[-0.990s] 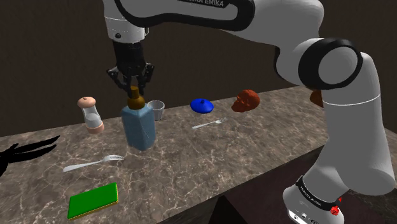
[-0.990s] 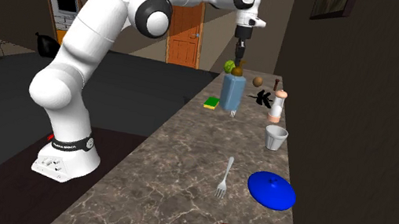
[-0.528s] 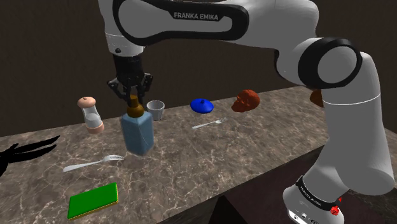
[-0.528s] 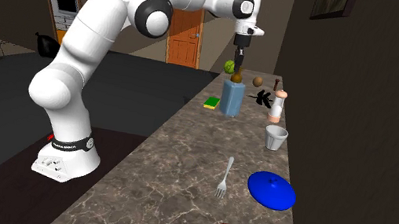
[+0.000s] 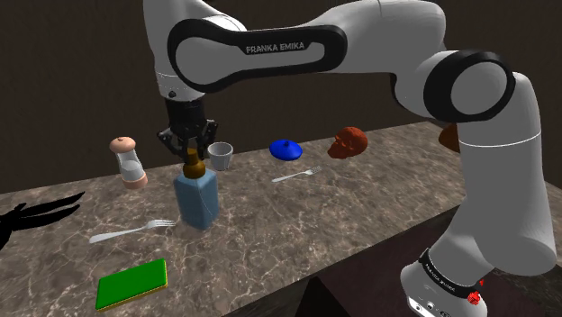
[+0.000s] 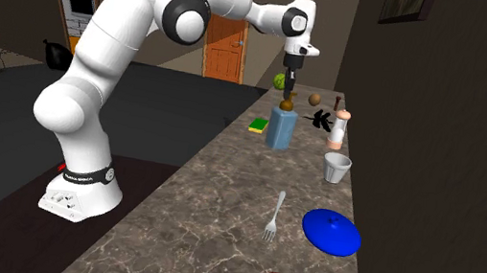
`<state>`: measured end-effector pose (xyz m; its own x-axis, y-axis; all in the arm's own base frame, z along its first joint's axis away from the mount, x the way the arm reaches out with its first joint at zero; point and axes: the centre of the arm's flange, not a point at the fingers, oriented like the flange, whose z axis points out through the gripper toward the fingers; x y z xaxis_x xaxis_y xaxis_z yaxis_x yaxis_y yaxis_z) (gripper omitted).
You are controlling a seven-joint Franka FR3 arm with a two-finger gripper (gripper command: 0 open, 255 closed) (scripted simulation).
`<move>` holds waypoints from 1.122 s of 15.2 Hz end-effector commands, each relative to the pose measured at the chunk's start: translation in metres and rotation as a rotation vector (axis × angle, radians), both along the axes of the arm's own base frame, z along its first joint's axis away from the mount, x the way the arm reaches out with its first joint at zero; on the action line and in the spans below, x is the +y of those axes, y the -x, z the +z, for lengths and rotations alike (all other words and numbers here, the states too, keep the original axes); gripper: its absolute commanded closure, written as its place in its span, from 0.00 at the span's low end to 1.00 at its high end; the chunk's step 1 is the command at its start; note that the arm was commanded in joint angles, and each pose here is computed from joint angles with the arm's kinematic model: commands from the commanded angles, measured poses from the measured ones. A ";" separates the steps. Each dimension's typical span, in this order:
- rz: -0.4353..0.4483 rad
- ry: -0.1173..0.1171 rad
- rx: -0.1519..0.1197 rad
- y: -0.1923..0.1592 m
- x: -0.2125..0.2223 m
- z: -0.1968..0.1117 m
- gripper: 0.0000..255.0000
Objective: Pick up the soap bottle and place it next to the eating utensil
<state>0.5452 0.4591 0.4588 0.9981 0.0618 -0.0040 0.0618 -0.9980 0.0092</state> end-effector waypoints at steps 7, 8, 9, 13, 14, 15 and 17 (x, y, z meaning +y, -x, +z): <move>0.000 -0.001 -0.001 0.000 0.002 -0.013 1.00; 0.000 -0.001 -0.001 0.000 0.002 -0.013 1.00; 0.000 -0.001 -0.001 0.000 0.002 -0.013 1.00; 0.000 -0.001 -0.001 0.000 0.002 -0.012 0.00; 0.000 -0.001 -0.001 0.000 0.002 -0.013 0.00; 0.000 -0.001 -0.001 0.000 0.002 -0.013 0.00; 0.000 -0.001 -0.001 0.000 0.003 0.014 0.00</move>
<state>0.5441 0.4609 0.4621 0.9981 0.0615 -0.0024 0.0616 -0.9981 0.0084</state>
